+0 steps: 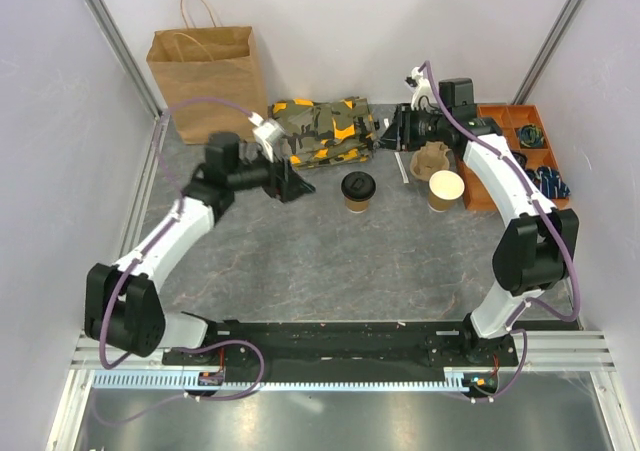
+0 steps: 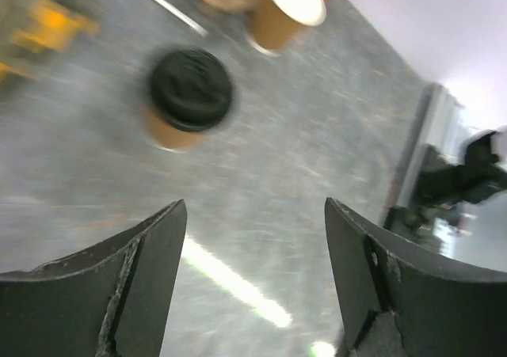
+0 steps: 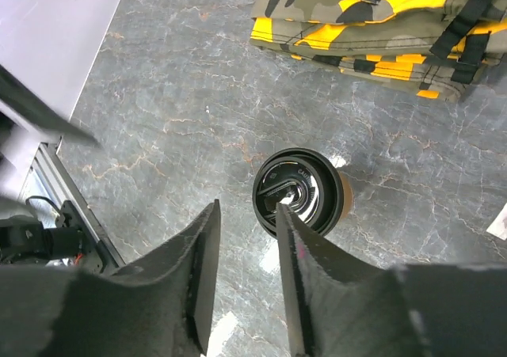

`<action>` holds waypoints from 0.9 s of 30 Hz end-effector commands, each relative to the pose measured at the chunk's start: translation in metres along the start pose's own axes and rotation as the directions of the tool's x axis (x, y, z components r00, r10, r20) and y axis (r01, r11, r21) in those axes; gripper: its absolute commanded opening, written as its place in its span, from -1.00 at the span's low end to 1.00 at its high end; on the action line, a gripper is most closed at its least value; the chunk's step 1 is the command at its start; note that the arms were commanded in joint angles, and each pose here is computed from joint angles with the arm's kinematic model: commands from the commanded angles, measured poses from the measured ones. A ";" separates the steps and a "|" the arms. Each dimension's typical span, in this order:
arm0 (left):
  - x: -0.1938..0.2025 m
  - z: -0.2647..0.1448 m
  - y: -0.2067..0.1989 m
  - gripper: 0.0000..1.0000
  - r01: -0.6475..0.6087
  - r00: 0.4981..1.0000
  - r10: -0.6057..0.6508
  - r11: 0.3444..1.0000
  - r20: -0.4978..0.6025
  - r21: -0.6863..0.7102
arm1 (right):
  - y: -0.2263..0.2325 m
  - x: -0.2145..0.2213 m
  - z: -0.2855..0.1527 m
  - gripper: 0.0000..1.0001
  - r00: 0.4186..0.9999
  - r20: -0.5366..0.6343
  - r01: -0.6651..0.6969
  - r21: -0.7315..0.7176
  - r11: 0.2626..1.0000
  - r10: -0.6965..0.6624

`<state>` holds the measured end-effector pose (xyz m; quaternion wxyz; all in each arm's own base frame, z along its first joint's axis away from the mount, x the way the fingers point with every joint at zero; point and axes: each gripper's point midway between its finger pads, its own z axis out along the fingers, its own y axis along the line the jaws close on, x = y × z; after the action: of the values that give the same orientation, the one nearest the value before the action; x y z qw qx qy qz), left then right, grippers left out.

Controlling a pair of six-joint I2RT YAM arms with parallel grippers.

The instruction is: Pack the takeout coffee

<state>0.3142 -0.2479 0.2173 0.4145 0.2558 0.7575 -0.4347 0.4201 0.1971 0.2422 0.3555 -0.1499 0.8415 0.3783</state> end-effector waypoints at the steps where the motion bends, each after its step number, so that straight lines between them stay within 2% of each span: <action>1: -0.030 -0.058 0.020 0.58 -0.175 0.983 0.173 0.984 -0.056 -0.035 | 0.010 -0.016 -0.013 -0.10 0.996 0.042 0.076 0.016 0.997 -0.077; 4: -0.065 -0.075 0.028 0.61 -0.278 0.960 0.279 0.956 -0.006 -0.089 | 0.003 -0.013 -0.013 -0.03 0.995 0.037 0.091 0.048 0.995 -0.093; 6: -0.079 -0.078 0.031 0.62 -0.279 0.959 0.282 0.955 0.015 -0.100 | -0.004 -0.012 -0.015 -0.01 0.993 0.030 0.113 0.085 0.990 -0.115; 8: -0.085 -0.079 0.032 0.62 -0.259 0.964 0.263 0.961 0.028 -0.098 | -0.021 -0.015 -0.019 -0.01 0.991 0.025 0.127 0.183 0.975 -0.134; 14: -0.084 -0.075 0.027 0.70 -0.209 0.975 0.213 0.976 0.058 -0.060 | -0.061 -0.018 -0.033 -0.01 0.973 -0.055 0.228 0.388 0.893 -0.224; 27: -0.073 -0.078 0.028 0.79 -0.153 0.984 0.160 0.984 0.076 -0.090 | -0.084 0.000 -0.031 -0.01 0.972 -0.137 0.233 0.446 0.864 -0.191</action>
<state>0.3449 -0.1702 0.2699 0.4634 0.2829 0.7487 -0.3804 0.4402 0.1233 0.2063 0.3750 -0.1689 0.9007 0.1399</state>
